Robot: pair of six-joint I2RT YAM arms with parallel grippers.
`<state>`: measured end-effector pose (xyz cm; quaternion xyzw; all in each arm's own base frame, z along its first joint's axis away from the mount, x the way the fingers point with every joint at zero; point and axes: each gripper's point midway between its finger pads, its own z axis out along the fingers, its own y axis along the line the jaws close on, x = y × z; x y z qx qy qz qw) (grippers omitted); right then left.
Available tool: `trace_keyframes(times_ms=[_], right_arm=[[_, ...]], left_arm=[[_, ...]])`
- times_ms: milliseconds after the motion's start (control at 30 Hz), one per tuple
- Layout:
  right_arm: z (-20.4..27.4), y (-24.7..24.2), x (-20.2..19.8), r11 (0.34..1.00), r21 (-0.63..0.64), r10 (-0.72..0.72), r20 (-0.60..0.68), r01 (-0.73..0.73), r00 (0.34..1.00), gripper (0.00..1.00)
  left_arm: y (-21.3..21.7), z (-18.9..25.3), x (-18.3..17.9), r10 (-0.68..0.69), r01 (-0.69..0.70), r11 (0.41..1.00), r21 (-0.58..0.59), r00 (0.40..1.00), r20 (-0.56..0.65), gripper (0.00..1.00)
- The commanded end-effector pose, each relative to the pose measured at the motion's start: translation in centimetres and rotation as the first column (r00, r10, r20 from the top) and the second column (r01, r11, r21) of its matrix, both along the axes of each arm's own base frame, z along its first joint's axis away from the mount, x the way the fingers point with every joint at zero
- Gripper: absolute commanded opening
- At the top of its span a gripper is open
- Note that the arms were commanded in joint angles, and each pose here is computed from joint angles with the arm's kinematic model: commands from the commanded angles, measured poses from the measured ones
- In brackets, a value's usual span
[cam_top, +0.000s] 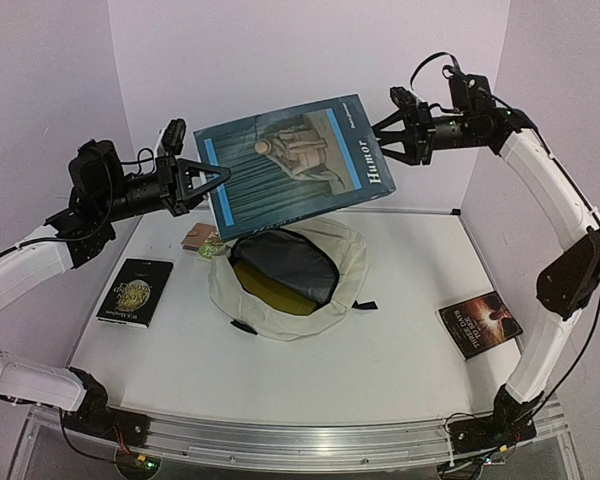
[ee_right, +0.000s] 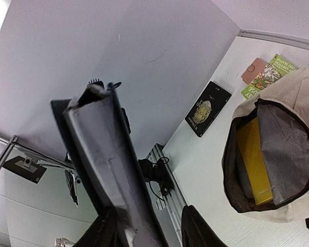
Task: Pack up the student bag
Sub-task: Pick up the book from the center of the board.
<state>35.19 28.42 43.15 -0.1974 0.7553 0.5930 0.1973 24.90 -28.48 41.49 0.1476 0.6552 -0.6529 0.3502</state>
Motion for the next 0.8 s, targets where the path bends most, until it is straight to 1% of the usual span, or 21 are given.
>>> trace_keyframes(times_ms=[0,33,67,133,200,267,333,400,533,633,700,767], right_arm=[[-0.9,0.0,2.5,0.994,-0.046,-0.091,0.064,0.094,0.994,0.67],[-1.6,-0.7,3.7,0.984,-0.086,-0.148,0.088,0.155,0.985,0.75],[-2.7,-1.7,5.1,0.96,-0.153,-0.214,0.132,0.233,0.968,0.81],[-4.7,-3.6,7.6,0.892,-0.287,-0.286,0.242,0.35,0.927,0.84],[-5.8,-5.3,9.5,0.815,-0.381,-0.301,0.366,0.437,0.881,0.84],[-7.5,-6.3,11.0,0.747,-0.459,-0.263,0.46,0.481,0.848,0.83],[-10.2,-6.4,11.6,0.682,-0.548,-0.16,0.534,0.484,0.83,0.82],[-12.8,-5.0,11.3,0.651,-0.613,-0.053,0.552,0.448,0.832,0.81],[-17.0,-1.5,11.3,0.617,-0.68,0.091,0.561,0.396,0.823,0.8],[-19.2,1.3,12.2,0.636,-0.686,0.124,0.543,0.353,0.831,0.78],[-21.6,2.7,12.8,0.639,-0.7,0.138,0.511,0.318,0.849,0.77],[-23.2,4.0,13.2,0.646,-0.706,0.161,0.496,0.289,0.853,0.76]], left_arm=[[1.2,1.9,-0.1,0.072,-0.071,0.996,-0.053,0.997,0.02,0.01],[1.4,1.5,0.1,0.091,-0.091,0.995,-0.047,0.996,-0.002,0.0],[1.8,1.4,0.4,0.129,-0.13,0.99,-0.048,0.991,-0.016,0.0],[2.9,0.7,1.0,0.209,-0.211,0.976,-0.042,0.976,-0.056,0.0],[4.1,-0.6,1.6,0.292,-0.296,0.955,-0.023,0.95,-0.111,0.01],[5.8,-1.7,1.8,0.379,-0.385,0.923,-0.003,0.911,-0.163,0.01],[7.3,-2.9,1.8,0.451,-0.458,0.889,0.017,0.867,-0.212,0.01],[8.9,-4.4,1.6,0.516,-0.523,0.851,0.048,0.813,-0.269,0.01],[10.5,-6.3,1.0,0.565,-0.572,0.815,0.092,0.75,-0.344,0.0],[10.8,-7.5,0.8,0.579,-0.575,0.806,0.138,0.719,-0.385,0.0],[11.3,-8.2,0.7,0.603,-0.589,0.789,0.176,0.689,-0.402,0.0],[12.0,-8.7,0.4,0.625,-0.604,0.771,0.201,0.659,-0.418,0.0]])
